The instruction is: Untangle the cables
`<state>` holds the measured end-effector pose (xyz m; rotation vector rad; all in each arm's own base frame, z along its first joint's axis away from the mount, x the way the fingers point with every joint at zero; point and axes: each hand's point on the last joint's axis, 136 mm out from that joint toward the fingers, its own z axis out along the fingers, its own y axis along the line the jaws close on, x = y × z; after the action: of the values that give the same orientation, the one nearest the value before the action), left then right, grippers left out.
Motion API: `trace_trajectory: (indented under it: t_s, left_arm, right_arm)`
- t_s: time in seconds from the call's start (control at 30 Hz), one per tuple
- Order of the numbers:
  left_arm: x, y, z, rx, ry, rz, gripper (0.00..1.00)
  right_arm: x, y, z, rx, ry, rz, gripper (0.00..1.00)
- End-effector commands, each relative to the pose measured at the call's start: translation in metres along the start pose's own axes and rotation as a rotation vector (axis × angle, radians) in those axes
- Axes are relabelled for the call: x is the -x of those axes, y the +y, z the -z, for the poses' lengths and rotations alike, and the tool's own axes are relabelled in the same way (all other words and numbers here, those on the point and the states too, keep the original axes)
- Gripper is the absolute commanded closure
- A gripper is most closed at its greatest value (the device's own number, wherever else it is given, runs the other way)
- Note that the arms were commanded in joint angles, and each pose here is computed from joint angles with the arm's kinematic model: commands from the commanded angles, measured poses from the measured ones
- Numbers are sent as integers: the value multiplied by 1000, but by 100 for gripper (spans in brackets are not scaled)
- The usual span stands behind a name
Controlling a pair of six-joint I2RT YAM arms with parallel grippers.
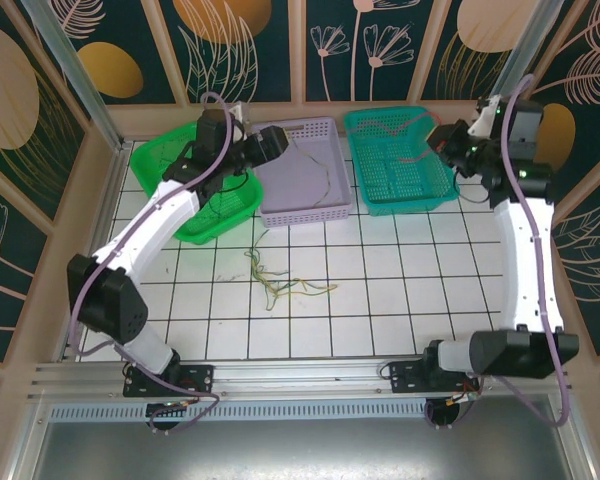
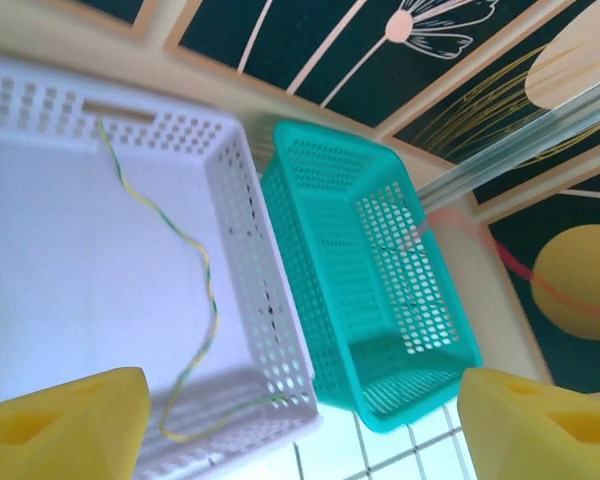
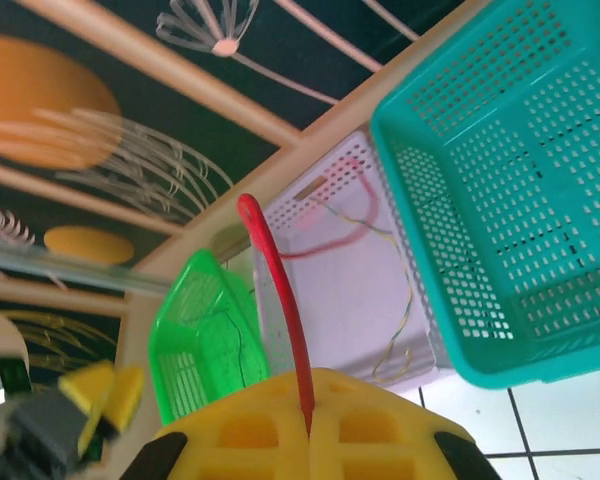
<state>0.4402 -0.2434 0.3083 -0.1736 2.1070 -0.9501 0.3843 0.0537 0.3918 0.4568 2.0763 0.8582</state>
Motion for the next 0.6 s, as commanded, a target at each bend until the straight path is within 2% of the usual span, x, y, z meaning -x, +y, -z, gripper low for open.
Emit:
trace_trajectory:
  t_s: [0.0, 0.1, 0.3, 0.43, 0.57]
  left_arm:
    - [-3, -19, 26, -108, -19, 104, 22]
    - [-22, -27, 38, -171, 10, 145, 23]
    - [-53, -34, 60, -199, 52, 187, 24]
    - [-75, -34, 66, -188, 83, 201, 25]
    - [-89, -31, 75, -185, 82, 229, 26]
  right_arm:
    - [40, 11, -5, 41, -77, -3, 100]
    - [70, 4, -29, 51, -126, -2, 100]
    - [113, -22, -82, 17, -188, 14, 100]
    - [112, -48, -115, -2, -156, -12, 100]
    - [96, -76, -138, -21, -127, -17, 100]
